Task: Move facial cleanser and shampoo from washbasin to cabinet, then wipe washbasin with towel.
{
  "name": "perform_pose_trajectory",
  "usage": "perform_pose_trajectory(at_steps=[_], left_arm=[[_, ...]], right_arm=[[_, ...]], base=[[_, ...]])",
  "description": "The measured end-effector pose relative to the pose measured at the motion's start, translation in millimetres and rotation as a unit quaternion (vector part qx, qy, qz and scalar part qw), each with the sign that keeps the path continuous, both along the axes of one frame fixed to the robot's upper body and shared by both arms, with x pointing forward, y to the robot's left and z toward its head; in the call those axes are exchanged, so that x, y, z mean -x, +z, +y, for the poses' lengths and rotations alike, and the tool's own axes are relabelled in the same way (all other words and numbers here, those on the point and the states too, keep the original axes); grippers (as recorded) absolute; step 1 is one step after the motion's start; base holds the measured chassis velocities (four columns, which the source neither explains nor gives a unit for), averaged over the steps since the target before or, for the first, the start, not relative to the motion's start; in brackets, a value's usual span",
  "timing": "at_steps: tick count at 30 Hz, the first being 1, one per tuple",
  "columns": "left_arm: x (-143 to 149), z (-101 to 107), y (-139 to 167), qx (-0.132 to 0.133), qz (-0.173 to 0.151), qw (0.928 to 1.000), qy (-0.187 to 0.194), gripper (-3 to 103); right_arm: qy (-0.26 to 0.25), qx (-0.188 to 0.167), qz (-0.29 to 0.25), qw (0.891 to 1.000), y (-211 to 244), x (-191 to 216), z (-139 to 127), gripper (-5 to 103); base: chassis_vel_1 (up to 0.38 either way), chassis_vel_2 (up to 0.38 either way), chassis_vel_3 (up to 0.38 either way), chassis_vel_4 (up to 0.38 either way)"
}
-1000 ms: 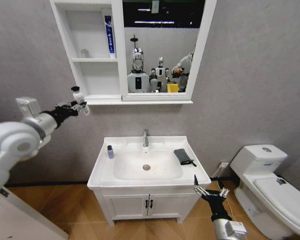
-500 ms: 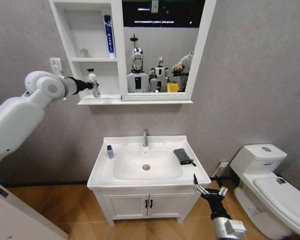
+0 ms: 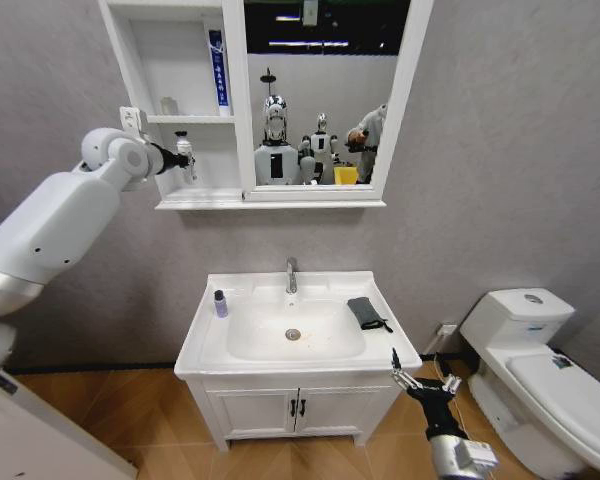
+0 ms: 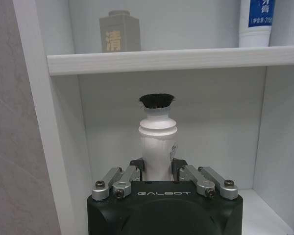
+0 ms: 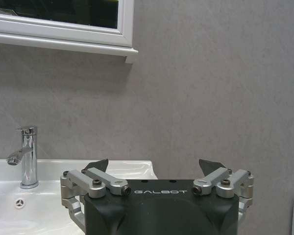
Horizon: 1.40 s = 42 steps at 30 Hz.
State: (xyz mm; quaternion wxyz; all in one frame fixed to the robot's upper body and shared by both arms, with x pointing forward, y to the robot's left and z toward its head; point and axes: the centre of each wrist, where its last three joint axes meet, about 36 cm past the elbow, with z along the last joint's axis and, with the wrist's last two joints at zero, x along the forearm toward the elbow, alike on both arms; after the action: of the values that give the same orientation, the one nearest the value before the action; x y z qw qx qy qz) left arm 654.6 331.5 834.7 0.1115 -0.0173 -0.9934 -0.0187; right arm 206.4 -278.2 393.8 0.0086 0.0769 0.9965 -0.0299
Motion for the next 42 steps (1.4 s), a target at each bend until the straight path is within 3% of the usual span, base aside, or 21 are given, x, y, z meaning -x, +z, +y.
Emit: perform_pose_trajectory(at_steps=[21, 24, 27, 29, 30, 31, 34, 35, 37, 38, 39, 41, 42], left_arm=[[-30, 6, -27, 0.028, 0.018, 0.9989, 0.033, 27], [-27, 11, -31, 0.030, 0.020, 0.9989, 0.032, 36], [-15, 18, -37, 0.030, 0.018, 0.9990, 0.028, 52], [-11, 20, -37, 0.030, 0.017, 0.9991, 0.025, 52], [2, 25, -40, 0.026, 0.012, 0.9994, 0.020, 64], [2, 25, -40, 0.026, 0.012, 0.9994, 0.020, 64], [53, 35, -42, 0.019, -0.013, 0.9997, 0.001, 80], [53, 35, -42, 0.019, -0.013, 0.9997, 0.001, 80], [102, 48, -57, 0.016, -0.038, 0.9990, -0.014, 91], [102, 48, -57, 0.016, -0.038, 0.9990, -0.014, 91], [130, 50, -74, 0.002, -0.047, 0.9984, -0.030, 96], [166, 46, -109, -0.051, -0.065, 0.9953, -0.052, 98], [166, 46, -109, -0.051, -0.065, 0.9953, -0.052, 98]], right_arm=[[-0.009, -0.002, -0.001, 1.000, -3, 0, -6, 100], [-0.009, -0.001, -0.001, 1.000, -3, 0, -7, 100], [-0.008, -0.002, -0.004, 1.000, -1, 0, -6, 100], [-0.009, -0.003, -0.004, 1.000, 0, 0, -5, 100], [-0.009, -0.004, -0.003, 1.000, 0, 1, -4, 100], [-0.009, -0.004, -0.003, 1.000, 0, 1, -4, 100], [-0.010, -0.003, -0.003, 1.000, 0, 3, -3, 100], [-0.010, -0.003, -0.003, 1.000, 0, 3, -3, 100], [-0.011, -0.003, -0.004, 1.000, 1, 3, -3, 100], [-0.011, -0.003, -0.004, 1.000, 1, 3, -3, 100], [-0.011, -0.003, -0.003, 1.000, 1, 3, -3, 100], [-0.012, -0.004, -0.002, 1.000, 1, 3, -3, 100], [-0.012, -0.004, -0.002, 1.000, 1, 3, -3, 100]], base=[[0.000, 0.000, 0.000, 0.000], [0.000, 0.000, 0.000, 0.000], [0.000, 0.000, 0.000, 0.000], [0.000, 0.000, 0.000, 0.000], [0.000, 0.000, 0.000, 0.000], [0.000, 0.000, 0.000, 0.000], [0.000, 0.000, 0.000, 0.000], [0.000, 0.000, 0.000, 0.000], [0.000, 0.000, 0.000, 0.000], [0.000, 0.000, 0.000, 0.000], [0.000, 0.000, 0.000, 0.000], [0.000, 0.000, 0.000, 0.000], [0.000, 0.000, 0.000, 0.000]])
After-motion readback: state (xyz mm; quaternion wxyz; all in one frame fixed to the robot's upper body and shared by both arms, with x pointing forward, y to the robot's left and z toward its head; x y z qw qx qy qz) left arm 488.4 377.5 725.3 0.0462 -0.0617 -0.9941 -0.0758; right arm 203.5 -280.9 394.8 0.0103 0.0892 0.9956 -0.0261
